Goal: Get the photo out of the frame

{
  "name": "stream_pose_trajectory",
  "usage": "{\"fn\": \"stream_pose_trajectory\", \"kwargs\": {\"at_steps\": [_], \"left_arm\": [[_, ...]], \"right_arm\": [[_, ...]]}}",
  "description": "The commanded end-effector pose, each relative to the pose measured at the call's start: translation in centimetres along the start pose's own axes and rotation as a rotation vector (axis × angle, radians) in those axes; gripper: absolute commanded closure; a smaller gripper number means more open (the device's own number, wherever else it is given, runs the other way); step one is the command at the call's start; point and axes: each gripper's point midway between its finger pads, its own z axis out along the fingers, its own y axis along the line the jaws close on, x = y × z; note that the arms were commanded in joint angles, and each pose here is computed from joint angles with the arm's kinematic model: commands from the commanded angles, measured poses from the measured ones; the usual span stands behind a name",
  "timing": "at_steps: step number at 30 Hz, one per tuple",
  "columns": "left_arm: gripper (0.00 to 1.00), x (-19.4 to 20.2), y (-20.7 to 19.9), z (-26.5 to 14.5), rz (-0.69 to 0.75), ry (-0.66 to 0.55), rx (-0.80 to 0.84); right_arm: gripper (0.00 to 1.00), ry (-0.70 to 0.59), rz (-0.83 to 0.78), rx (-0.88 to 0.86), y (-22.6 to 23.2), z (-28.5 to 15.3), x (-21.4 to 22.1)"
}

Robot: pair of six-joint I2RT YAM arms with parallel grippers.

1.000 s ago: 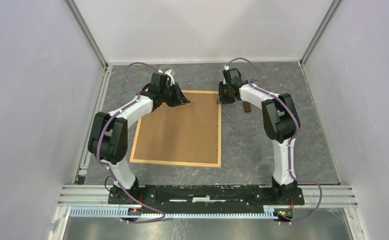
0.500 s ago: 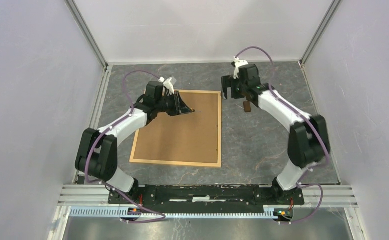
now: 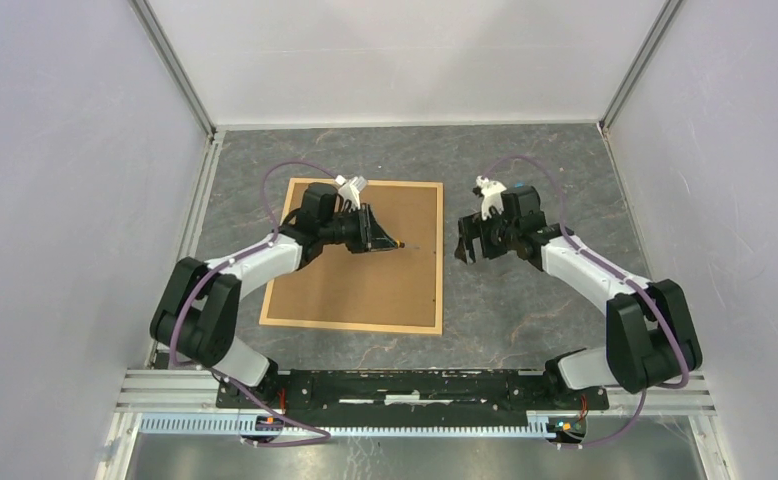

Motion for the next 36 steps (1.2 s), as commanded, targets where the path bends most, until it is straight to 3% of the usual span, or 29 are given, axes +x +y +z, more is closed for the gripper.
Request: {"fn": "stream_pose_trajectory", "kwargs": {"at_steps": [1,6,18,26,36], "left_arm": [[0.98,-0.6,-0.9,1.6,-0.033,0.017,0.080],[0.98,-0.1,0.8,2.8,-0.110,0.054,0.051],[0.98,-0.7,2.2,5.0,-0.282,0.075,0.051],[0.98,-0.5,3.2,6.2,-0.320,0.095,0.040],[0.98,0.2,4.9,7.3,-0.342,0.106,0.008]], "right_arm": [[0.02,0.018,-0.050,-0.257,3.9,0.6,1.1],[0.02,0.089,-0.089,-0.448,5.7,2.0,2.6],[0.02,0.081,-0.086,-0.502,4.7,3.9,2.8],[0.04,0.084,-0.068,-0.524,3.3,4.8,3.0],[0.12,0.072,-0.242,-0.532,2.3,5.7,4.4]]}}
